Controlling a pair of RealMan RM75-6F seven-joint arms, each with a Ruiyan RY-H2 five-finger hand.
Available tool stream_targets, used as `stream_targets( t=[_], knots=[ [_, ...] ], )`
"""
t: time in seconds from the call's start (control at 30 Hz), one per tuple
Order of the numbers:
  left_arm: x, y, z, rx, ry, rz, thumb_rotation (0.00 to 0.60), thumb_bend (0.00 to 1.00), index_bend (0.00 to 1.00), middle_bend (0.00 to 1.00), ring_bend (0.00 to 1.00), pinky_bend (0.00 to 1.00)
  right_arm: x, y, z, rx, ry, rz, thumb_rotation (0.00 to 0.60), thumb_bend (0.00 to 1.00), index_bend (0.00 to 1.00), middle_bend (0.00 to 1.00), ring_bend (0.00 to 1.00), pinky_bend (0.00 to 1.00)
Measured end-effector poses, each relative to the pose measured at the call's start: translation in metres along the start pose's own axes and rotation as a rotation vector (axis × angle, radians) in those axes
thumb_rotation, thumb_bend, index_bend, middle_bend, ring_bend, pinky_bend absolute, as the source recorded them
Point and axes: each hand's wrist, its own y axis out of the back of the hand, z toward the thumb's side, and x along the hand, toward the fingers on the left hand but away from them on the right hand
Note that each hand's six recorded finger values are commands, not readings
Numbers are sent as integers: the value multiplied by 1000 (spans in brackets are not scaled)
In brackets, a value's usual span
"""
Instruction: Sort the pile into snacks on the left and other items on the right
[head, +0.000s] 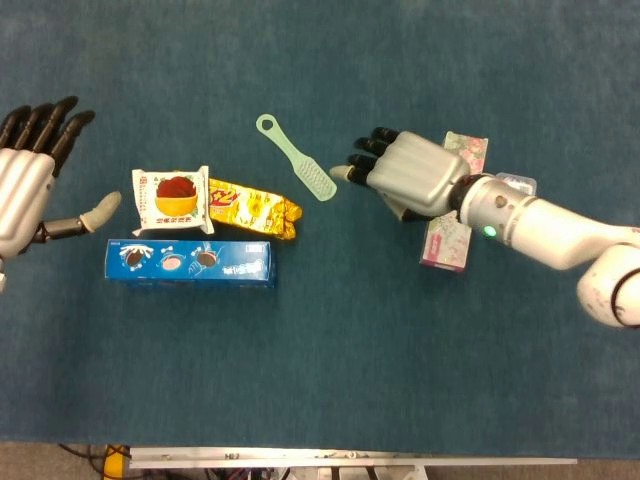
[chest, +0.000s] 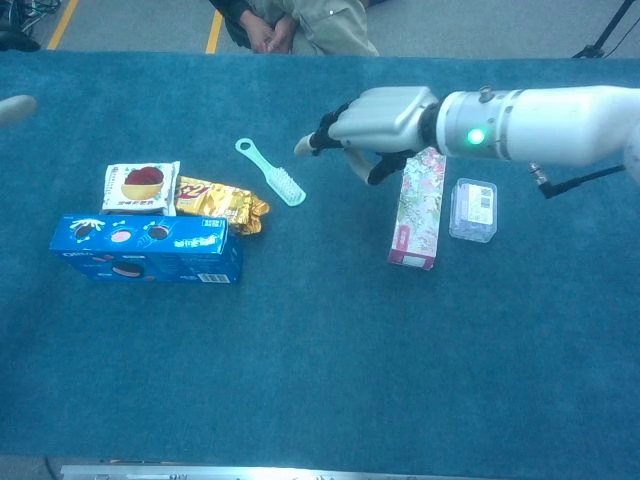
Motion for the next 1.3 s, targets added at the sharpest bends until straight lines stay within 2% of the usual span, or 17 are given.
stream_targets(
  t=[0.2, 0.77, 1.3],
  knots=[
    [-3, -3, -4, -3, 10, -13, 75, 222, 31, 0, 0, 0, -15, -4, 12, 14, 13, 28, 455, 880, 0, 7, 0, 35],
    [-5, -5, -8, -15, 22, -18, 58, 223, 31, 0, 0, 0, -60, -10, 29, 25, -3, 94, 454, 879, 0, 64, 0, 36],
    [-10, -7, -18, -35, 48, -17, 57, 223, 32, 0, 0, 0, -97, -8, 31, 9, -46, 110, 454, 880, 0, 80, 0, 36]
  ],
)
